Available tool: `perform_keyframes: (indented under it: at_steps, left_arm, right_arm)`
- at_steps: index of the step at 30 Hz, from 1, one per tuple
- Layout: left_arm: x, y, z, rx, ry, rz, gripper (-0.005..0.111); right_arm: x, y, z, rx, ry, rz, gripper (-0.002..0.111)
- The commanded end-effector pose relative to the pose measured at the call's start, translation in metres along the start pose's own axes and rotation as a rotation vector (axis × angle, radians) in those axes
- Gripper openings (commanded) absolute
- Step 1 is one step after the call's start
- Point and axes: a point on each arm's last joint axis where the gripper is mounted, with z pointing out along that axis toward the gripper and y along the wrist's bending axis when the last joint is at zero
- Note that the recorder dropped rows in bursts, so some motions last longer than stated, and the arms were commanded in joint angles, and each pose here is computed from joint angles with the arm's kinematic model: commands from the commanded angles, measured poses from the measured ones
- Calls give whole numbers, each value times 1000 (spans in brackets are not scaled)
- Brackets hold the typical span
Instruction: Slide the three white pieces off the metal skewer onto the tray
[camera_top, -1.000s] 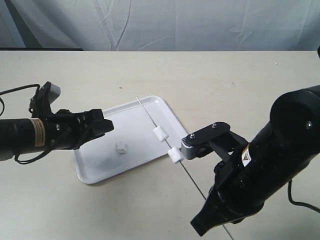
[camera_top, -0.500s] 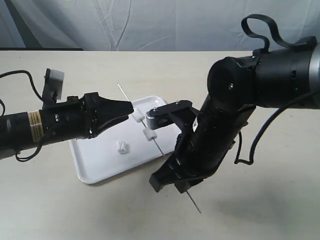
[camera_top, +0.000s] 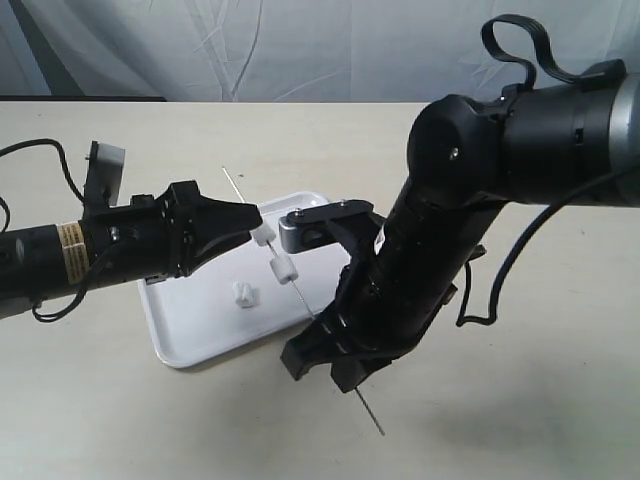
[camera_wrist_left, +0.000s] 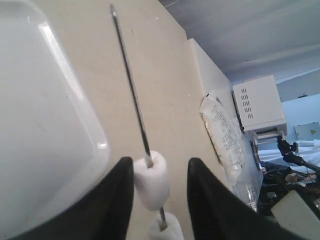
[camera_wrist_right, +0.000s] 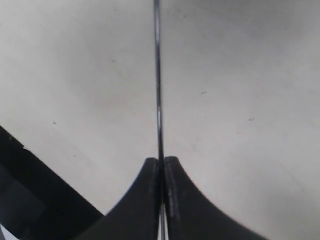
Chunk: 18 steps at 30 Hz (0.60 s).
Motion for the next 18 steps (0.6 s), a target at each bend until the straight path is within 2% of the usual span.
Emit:
perform_keyframes:
  at_steps: [1, 5, 12, 18]
  left_arm:
    - [0, 0, 1, -3, -4, -7, 36]
    - [0, 0, 1, -3, -4, -7, 36]
    - [0, -2, 1, 14, 1, -6, 35]
    - [1, -3, 1, 26, 9, -29, 26]
  right_arm:
    - [-1, 4, -4, -34, -16, -16, -1]
    - [-2, 9, -4, -96, -32, -30, -1]
    - [-3, 9, -4, -90, -39, -36, -1]
    - [-3, 8, -4, -81, -37, -43, -1]
